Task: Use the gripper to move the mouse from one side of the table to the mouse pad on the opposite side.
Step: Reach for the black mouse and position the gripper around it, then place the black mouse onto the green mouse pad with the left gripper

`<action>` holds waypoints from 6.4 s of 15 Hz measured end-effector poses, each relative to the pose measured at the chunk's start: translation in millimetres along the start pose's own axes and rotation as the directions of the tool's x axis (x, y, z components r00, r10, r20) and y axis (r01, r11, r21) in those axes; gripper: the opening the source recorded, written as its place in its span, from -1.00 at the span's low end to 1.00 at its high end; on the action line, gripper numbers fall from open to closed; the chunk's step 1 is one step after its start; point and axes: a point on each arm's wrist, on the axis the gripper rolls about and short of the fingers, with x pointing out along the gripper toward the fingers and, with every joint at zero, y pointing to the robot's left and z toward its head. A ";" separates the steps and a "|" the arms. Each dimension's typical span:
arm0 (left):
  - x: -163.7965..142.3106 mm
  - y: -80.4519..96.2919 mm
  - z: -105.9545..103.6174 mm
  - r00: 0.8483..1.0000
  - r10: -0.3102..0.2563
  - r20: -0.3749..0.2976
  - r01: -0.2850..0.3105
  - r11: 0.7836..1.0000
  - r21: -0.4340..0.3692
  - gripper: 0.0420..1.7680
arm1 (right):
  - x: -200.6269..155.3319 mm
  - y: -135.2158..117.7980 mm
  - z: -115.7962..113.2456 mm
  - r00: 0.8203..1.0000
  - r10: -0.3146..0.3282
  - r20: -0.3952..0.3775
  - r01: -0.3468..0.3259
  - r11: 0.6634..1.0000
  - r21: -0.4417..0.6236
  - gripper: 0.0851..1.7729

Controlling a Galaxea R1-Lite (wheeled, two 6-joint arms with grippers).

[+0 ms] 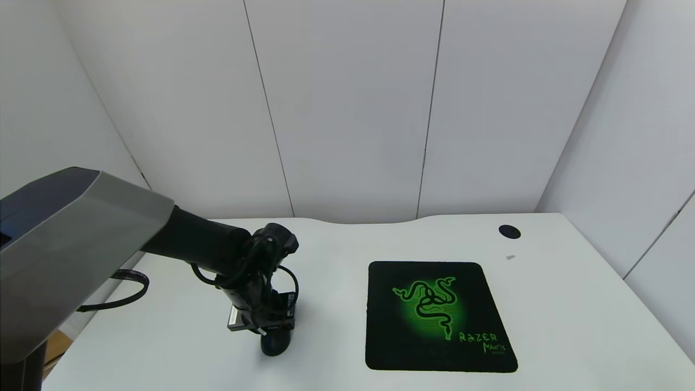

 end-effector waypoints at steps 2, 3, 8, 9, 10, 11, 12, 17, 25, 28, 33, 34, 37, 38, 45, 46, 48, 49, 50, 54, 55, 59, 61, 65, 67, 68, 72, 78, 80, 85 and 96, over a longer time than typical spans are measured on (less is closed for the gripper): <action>-0.5 0.3 -0.5 1.000 -0.001 -0.001 0.001 1.000 -0.002 0.01 | 0.0 0.0 0.0 1.000 0.000 0.000 0.000 1.000 0.000 0.93; -1.0 0.4 -0.6 1.000 0.000 0.000 0.000 1.000 -0.001 0.01 | 0.0 0.0 0.0 1.000 -0.001 0.000 0.001 1.000 0.000 0.93; -14.9 -0.4 4.1 0.999 -0.010 0.032 0.011 1.000 -0.012 0.01 | 0.0 0.0 0.0 1.000 -0.001 0.000 0.001 1.000 0.000 0.93; -21.2 0.1 3.4 0.999 -0.010 0.031 0.010 1.000 -0.011 0.01 | 0.0 0.0 0.0 1.000 0.000 0.000 0.000 1.000 0.000 0.93; -29.6 1.0 1.1 1.000 -0.001 0.013 0.001 1.000 -0.008 0.01 | 0.0 0.0 0.0 1.000 -0.001 0.000 0.001 1.000 0.000 0.93; -38.5 0.6 -0.3 1.000 0.003 0.001 -0.003 1.000 -0.002 0.00 | 0.0 0.0 0.0 1.000 0.000 0.000 0.000 1.000 0.000 0.93; -47.5 -0.7 -1.4 1.000 0.003 -0.006 -0.003 1.000 0.004 0.00 | 0.0 0.0 0.0 1.000 0.000 0.000 0.000 1.000 0.000 0.93; -83.8 -14.9 -6.6 0.999 -0.028 0.019 0.028 1.000 0.004 0.00 | 0.0 0.0 0.0 1.000 -0.001 0.000 0.001 1.000 0.000 0.93; -119.3 -71.2 -23.7 0.989 -0.129 0.074 0.130 0.992 -0.004 0.00 | 0.0 0.0 0.0 1.000 -0.001 0.000 0.001 1.000 0.000 0.93; -125.6 -90.5 -31.5 0.984 -0.159 0.085 0.158 0.987 0.014 0.00 | 0.0 0.0 0.0 1.000 0.000 0.000 0.000 1.000 0.000 0.93; -136.8 -112.3 -32.1 0.980 -0.181 0.083 0.180 0.983 0.015 0.00 | 0.0 0.0 0.0 1.000 0.000 0.000 0.000 1.000 0.000 0.93; -138.0 -118.5 -31.6 0.979 -0.185 0.084 0.185 0.983 0.012 0.00 | 0.0 0.0 0.0 1.000 0.000 0.000 0.000 1.000 0.000 0.93; -134.6 -140.5 -31.6 0.975 -0.190 0.111 0.190 0.982 0.014 0.00 | 0.0 0.0 0.0 1.000 0.000 0.000 0.000 1.000 0.000 0.93; -130.5 -147.8 -33.3 0.974 -0.188 0.123 0.187 0.982 0.023 0.00 | 0.0 0.0 0.0 1.000 0.000 0.000 0.000 1.000 0.000 0.93; -96.9 -190.5 -51.1 0.963 -0.206 0.172 0.203 0.979 0.033 0.00 | 0.0 0.0 0.0 1.000 0.000 0.000 0.000 1.000 0.000 0.93; -90.3 -197.2 -54.3 0.961 -0.208 0.182 0.205 0.978 0.032 0.00 | 0.0 0.0 0.0 1.000 -0.001 0.000 0.001 1.000 0.000 0.93; -77.3 -206.8 -61.2 0.963 -0.203 0.177 0.200 0.979 0.035 0.00 | 0.0 0.0 0.0 1.000 0.000 0.000 0.000 1.000 0.000 0.93; -71.3 -210.1 -64.6 0.966 -0.196 0.167 0.191 0.981 0.045 -0.01 | 0.0 0.0 0.0 1.000 0.000 0.000 0.000 1.000 0.000 0.93; -66.4 -212.0 -67.5 0.970 -0.190 0.151 0.184 0.981 0.055 -0.01 | 0.0 0.0 0.0 1.000 0.000 0.000 0.000 1.000 0.000 0.93; -50.8 -214.5 -69.2 0.977 -0.164 0.133 0.156 0.985 0.072 -0.01 | 0.0 0.0 0.0 1.000 0.000 0.000 0.000 1.000 0.000 0.93; -47.3 -215.4 -69.4 0.978 -0.160 0.132 0.150 0.985 0.081 -0.01 | 0.0 0.0 0.0 1.000 0.000 0.000 0.000 1.000 0.000 0.93; -33.1 -217.0 -63.2 0.977 -0.161 0.143 0.150 0.985 0.081 -0.01 | 0.0 0.0 0.0 1.000 -0.001 0.000 0.001 1.000 0.000 0.93; -26.7 -217.2 -59.8 0.976 -0.163 0.148 0.152 0.985 0.079 -0.01 | 0.0 0.0 0.0 1.000 0.000 0.000 0.000 1.000 0.000 0.93; -15.1 -216.9 -57.0 0.978 -0.152 0.145 0.140 0.986 0.087 -0.01 | 0.0 0.0 0.0 1.000 0.000 0.000 0.000 1.000 0.000 0.93; -11.4 -216.3 -55.1 0.978 -0.149 0.147 0.138 0.987 0.082 -0.01 | 0.0 0.0 0.0 1.000 0.000 0.000 0.000 1.000 0.000 0.93; -10.5 -216.5 -55.2 0.978 -0.148 0.148 0.137 0.987 0.082 -0.01 | 0.0 0.0 0.0 1.000 0.000 0.000 0.000 1.000 0.000 0.93; -9.0 -215.8 -54.3 0.978 -0.145 0.147 0.134 0.988 0.081 -0.01 | 0.0 0.0 0.0 1.000 0.000 0.000 0.000 1.000 0.000 0.93; -4.1 -218.0 -54.4 0.975 -0.134 0.177 0.121 0.989 0.082 -0.01 | 0.0 0.0 0.0 1.000 -0.001 0.000 0.001 1.000 0.000 0.93; -2.5 -218.4 -54.6 0.975 -0.132 0.177 0.119 0.989 0.082 -0.01 | 0.0 0.0 0.0 1.000 0.000 0.000 0.000 1.000 0.000 0.93; -1.0 -218.4 -55.1 0.976 -0.125 0.179 0.111 0.990 0.083 0.17 | 0.0 0.0 0.0 1.000 0.000 0.000 0.000 1.000 0.000 0.93; -7.6 -218.7 -56.6 0.974 -0.126 0.187 0.110 0.990 0.092 0.75 | 0.0 0.0 0.0 1.000 -0.001 0.000 0.001 1.000 0.000 0.93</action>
